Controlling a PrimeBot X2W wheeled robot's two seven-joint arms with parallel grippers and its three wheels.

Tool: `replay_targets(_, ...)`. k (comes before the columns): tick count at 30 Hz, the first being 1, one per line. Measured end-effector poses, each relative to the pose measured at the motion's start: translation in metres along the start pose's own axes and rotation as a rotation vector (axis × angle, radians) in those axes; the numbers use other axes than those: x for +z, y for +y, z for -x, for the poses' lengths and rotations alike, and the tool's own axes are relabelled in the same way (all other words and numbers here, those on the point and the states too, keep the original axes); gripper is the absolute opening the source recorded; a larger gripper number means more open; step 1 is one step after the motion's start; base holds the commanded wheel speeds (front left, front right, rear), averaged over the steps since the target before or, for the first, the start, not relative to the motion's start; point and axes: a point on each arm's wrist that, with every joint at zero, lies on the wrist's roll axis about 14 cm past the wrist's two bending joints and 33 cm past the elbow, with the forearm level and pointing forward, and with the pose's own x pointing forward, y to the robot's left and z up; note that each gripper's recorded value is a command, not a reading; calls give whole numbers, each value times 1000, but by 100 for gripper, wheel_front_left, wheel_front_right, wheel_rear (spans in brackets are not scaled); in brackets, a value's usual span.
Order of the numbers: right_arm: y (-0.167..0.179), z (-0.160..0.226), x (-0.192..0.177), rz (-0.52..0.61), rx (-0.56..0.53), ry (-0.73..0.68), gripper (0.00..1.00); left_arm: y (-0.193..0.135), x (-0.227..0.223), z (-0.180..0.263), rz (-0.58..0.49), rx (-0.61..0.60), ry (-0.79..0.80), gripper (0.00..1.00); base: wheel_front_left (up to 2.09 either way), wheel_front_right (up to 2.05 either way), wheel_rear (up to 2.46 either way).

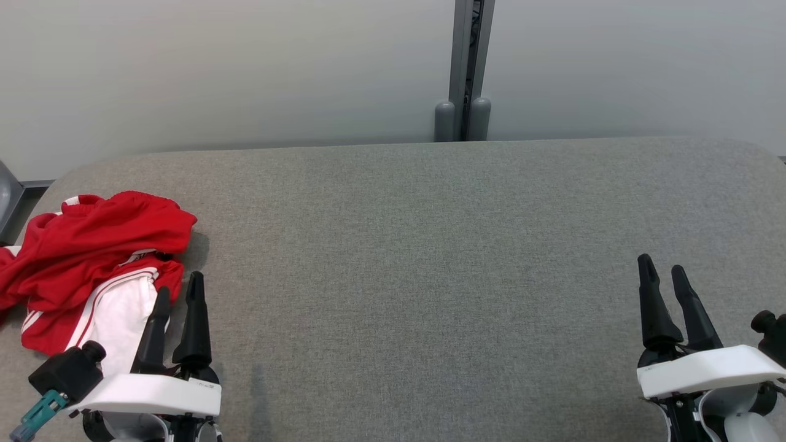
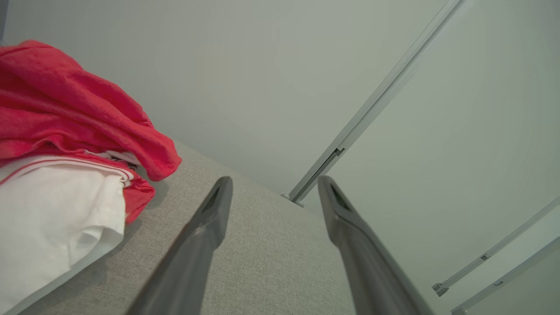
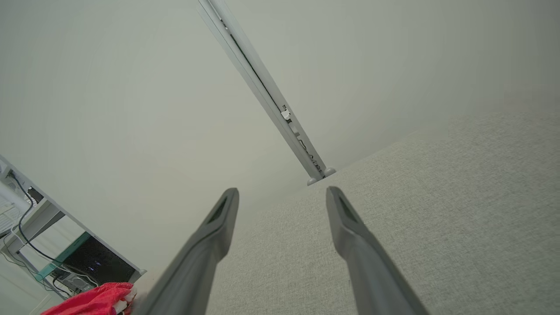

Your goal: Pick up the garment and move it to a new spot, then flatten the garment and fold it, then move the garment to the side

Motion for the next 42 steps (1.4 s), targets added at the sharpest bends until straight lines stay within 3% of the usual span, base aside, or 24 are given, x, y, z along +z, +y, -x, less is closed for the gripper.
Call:
replay_targets(13,9,-1,-2,161,40,-3,100,-2,3,1,-154,-20,-18,100,0,0,0)
replay_targets(42,23,-7,-3,398,113,-33,100,-11,8,0,-386,-69,-56,100,0,0,0)
